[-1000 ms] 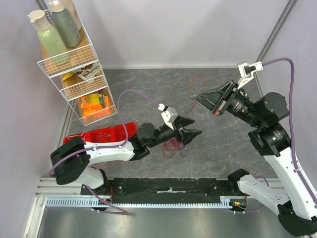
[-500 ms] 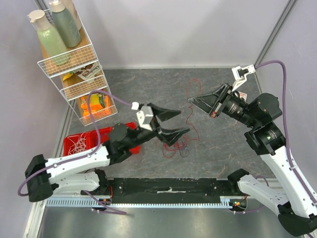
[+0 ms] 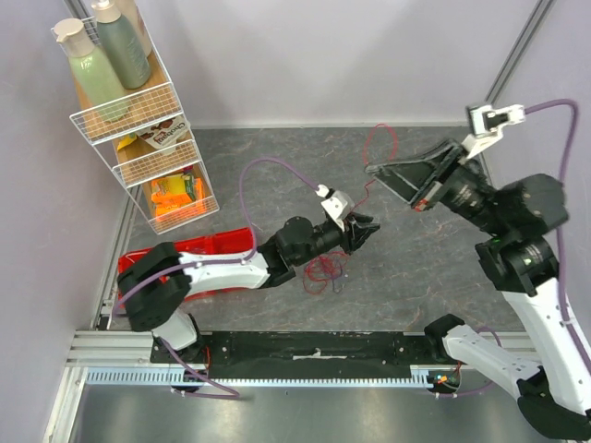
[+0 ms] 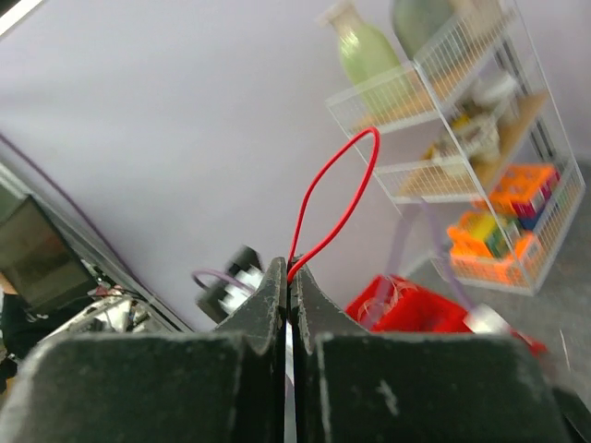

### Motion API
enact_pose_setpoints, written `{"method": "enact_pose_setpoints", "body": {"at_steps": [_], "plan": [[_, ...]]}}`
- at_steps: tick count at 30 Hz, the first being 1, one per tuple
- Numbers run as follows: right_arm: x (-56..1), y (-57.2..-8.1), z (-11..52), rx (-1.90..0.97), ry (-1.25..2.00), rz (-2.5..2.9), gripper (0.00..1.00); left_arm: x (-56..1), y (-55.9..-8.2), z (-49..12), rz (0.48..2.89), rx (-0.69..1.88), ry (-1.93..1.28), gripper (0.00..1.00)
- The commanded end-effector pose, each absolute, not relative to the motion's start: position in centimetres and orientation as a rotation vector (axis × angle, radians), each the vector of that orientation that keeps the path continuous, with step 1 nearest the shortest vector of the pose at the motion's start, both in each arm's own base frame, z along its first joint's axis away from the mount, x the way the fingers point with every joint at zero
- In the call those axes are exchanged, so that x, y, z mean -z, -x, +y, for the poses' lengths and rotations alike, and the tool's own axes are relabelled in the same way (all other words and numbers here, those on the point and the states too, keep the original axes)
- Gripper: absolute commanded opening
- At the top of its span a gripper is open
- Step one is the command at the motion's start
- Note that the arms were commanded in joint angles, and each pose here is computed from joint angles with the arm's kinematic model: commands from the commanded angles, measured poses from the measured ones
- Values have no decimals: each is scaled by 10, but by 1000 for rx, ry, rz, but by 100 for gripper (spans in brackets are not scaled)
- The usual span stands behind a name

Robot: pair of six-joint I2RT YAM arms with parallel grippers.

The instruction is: Untangle the cables

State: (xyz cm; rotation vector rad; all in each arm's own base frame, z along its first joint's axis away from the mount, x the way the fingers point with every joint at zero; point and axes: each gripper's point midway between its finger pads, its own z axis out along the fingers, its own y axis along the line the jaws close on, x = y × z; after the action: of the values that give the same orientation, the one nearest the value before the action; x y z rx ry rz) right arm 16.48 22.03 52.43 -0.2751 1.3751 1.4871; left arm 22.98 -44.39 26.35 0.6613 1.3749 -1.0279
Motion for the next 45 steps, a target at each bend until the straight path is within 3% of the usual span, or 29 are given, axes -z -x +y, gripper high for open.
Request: {"method": "enact_pose_setpoints", "body": {"at_steps": [1,5,15,30,35,45], "plan": [[-610,-116,195,-1504,343,1095,0,-237,-257,-439,1390,1023,-535,31],[-650,-83,174,-1483,361,956,0,-205,-275,-435,1459,1050,-499,22],[-727,17,97,-1220,366,603,0,-138,-322,-398,1685,938,-401,16],[-721,11,21,-835,79,612,0,-99,-359,-330,1883,715,-240,16],[-731,34,-1,-759,56,546,0,-90,-367,-314,1909,724,-193,18],[-713,-4,6,-717,9,640,0,-113,-365,-303,1854,742,-227,38]]}}
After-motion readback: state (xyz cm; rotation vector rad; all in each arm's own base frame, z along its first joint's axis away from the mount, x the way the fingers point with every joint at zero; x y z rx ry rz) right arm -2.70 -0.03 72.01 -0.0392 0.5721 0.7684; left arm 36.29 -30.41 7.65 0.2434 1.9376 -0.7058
